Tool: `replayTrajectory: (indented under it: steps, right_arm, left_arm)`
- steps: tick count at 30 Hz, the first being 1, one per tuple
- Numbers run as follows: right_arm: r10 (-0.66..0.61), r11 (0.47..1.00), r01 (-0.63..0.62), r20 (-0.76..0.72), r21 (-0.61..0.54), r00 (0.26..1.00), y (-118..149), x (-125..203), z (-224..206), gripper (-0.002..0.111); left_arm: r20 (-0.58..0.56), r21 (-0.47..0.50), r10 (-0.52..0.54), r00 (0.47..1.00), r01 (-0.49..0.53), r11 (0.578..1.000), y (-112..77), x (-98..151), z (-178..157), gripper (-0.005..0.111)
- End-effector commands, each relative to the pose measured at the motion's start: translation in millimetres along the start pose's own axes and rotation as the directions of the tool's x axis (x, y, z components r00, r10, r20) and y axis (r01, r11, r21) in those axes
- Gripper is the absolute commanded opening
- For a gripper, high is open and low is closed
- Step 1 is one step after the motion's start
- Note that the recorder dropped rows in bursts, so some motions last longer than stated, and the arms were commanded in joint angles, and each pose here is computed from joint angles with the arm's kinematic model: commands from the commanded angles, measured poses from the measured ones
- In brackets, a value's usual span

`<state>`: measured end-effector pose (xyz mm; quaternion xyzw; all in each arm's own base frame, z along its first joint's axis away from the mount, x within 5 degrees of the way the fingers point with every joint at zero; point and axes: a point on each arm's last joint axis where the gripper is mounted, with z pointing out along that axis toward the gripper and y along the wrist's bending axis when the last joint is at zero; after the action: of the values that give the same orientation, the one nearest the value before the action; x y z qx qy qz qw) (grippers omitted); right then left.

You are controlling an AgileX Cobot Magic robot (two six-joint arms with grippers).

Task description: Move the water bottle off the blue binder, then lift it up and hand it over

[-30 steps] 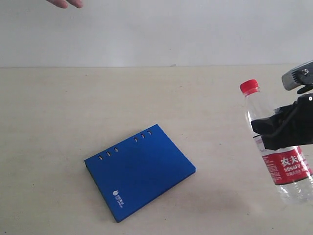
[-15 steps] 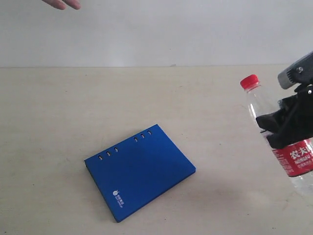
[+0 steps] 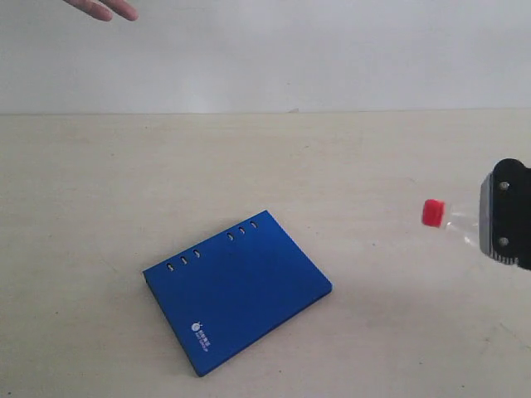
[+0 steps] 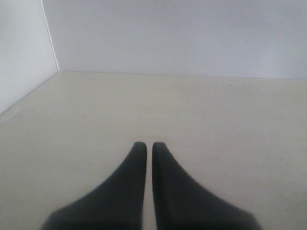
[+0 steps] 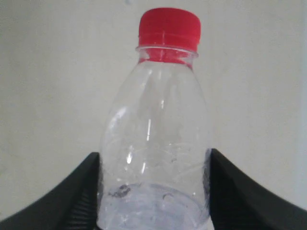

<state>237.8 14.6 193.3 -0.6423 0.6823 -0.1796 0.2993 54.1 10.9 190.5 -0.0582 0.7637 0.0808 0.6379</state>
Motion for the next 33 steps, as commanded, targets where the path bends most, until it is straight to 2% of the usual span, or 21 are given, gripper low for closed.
replayTrajectory:
  steps: [1, 3, 5, 6, 7, 9, 10, 11, 12, 14, 16, 18, 21, 22, 24, 25, 27, 28, 30, 31, 33]
  right_arm:
    - [-0.061, 0.950, 0.117, -0.193, 0.290, 0.979, -29.1, 14.9, -7.1, 0.000]
    - [0.013, 0.920, 0.073, -0.215, 0.386, 0.977, -36.9, 18.3, -10.8, 0.000]
    - [0.103, 0.885, -0.010, -0.174, 0.466, 0.979, -42.6, 18.2, -14.0, 0.000]
    - [0.159, 0.848, -0.073, -0.121, 0.525, 0.980, -47.2, 16.5, -18.2, 0.000]
    - [0.221, 0.797, -0.158, -0.038, 0.583, 0.974, -52.4, 13.8, -22.8, 0.000]
    - [0.342, 0.641, -0.399, 0.222, 0.655, 0.913, -63.7, 5.9, -36.9, 0.000]
    - [0.387, 0.544, -0.538, 0.376, 0.644, 0.842, -68.9, 2.1, -45.8, 0.000]
    - [0.405, 0.470, -0.634, 0.488, 0.614, 0.773, -72.3, -0.6, -53.1, 0.000]
    - [0.428, 0.377, -0.753, 0.620, 0.540, 0.658, -75.6, -2.9, -59.8, 0.000]
    - [0.459, 0.290, -0.866, 0.736, 0.407, 0.499, -77.2, -5.2, -63.4, 0.000]
    - [0.530, 0.221, -0.935, 0.771, 0.276, 0.353, -75.3, -4.9, -60.5, 0.000]
    - [0.639, 0.123, -0.983, 0.748, 0.135, 0.183, -69.5, -3.0, -51.7, 0.000]
    - [0.761, -0.023, -1.000, 0.648, 0.009, -0.012, -57.4, 0.4, -36.3, 0.000]
    - [0.775, -0.056, -0.998, 0.630, -0.014, -0.053, -52.5, 1.5, -31.6, 0.000]
    - [0.793, -0.069, -0.997, 0.605, -0.020, -0.067, -43.5, 3.3, -24.0, 0.000]
    - [0.804, -0.039, -0.999, 0.594, -0.013, -0.039, -38.0, 3.1, -19.1, 0.000]
    - [0.799, 0.067, -0.998, 0.598, -0.002, 0.053, -30.9, 0.1, -12.2, 0.000]
    - [0.778, 0.167, -0.986, 0.613, 0.008, 0.137, -26.5, -3.6, -8.1, 0.000]
    - [0.732, 0.291, -0.957, 0.641, 0.012, 0.231, -22.5, -9.5, -4.0, 0.000]
    - [0.712, 0.333, -0.943, 0.654, 0.003, 0.254, -21.5, -12.4, -1.0, 0.000]
    - [0.697, 0.355, -0.935, 0.668, -0.007, 0.260, -21.2, -13.9, 2.7, 0.000]
  left_arm:
    - [0.008, 0.006, 0.007, 1.000, -0.007, 1.000, -0.4, 0.3, 0.1, 0.004]
    - [0.008, 0.006, 0.007, 1.000, -0.007, 1.000, -0.4, 0.3, 0.1, 0.004]
    - [0.008, 0.006, 0.007, 1.000, -0.007, 1.000, -0.4, 0.3, 0.1, 0.004]
    - [0.008, 0.006, 0.007, 1.000, -0.007, 1.000, -0.4, 0.3, 0.1, 0.004]
    - [0.008, 0.006, 0.007, 1.000, -0.007, 1.000, -0.4, 0.3, 0.1, 0.004]
    - [0.008, 0.006, 0.007, 1.000, -0.007, 1.000, -0.4, 0.3, 0.1, 0.004]
    - [0.008, 0.006, 0.007, 1.000, -0.007, 1.000, -0.4, 0.3, 0.1, 0.004]
    - [0.008, 0.006, 0.007, 1.000, -0.007, 1.000, -0.4, 0.3, 0.1, 0.004]
    - [0.008, 0.006, 0.007, 1.000, -0.007, 1.000, -0.4, 0.3, 0.1, 0.004]
    - [0.008, 0.006, 0.007, 1.000, -0.007, 1.000, -0.4, 0.3, 0.1, 0.004]
    - [0.008, 0.006, 0.007, 1.000, -0.007, 1.000, -0.4, 0.3, 0.1, 0.004]
    - [0.008, 0.006, 0.007, 1.000, -0.007, 1.000, -0.4, 0.3, 0.1, 0.004]
    - [0.008, 0.006, 0.007, 1.000, -0.007, 1.000, -0.4, 0.3, 0.1, 0.004]
    - [0.008, 0.006, 0.007, 1.000, -0.007, 1.000, -0.4, 0.3, 0.1, 0.004]
    - [0.008, 0.006, 0.007, 1.000, -0.007, 1.000, -0.4, 0.3, 0.1, 0.004]
    - [0.008, 0.006, 0.007, 1.000, -0.007, 1.000, -0.4, 0.3, 0.1, 0.004]
    - [0.008, 0.006, 0.007, 1.000, -0.007, 1.000, -0.4, 0.3, 0.1, 0.004]
    - [0.008, 0.006, 0.007, 1.000, -0.007, 1.000, -0.4, 0.3, 0.1, 0.004]
    - [0.008, 0.006, 0.007, 1.000, -0.007, 1.000, -0.4, 0.3, 0.1, 0.004]
    - [0.008, 0.006, 0.007, 1.000, -0.007, 1.000, -0.4, 0.3, 0.1, 0.004]
    - [0.008, 0.006, 0.007, 1.000, -0.007, 1.000, -0.4, 0.3, 0.1, 0.004]
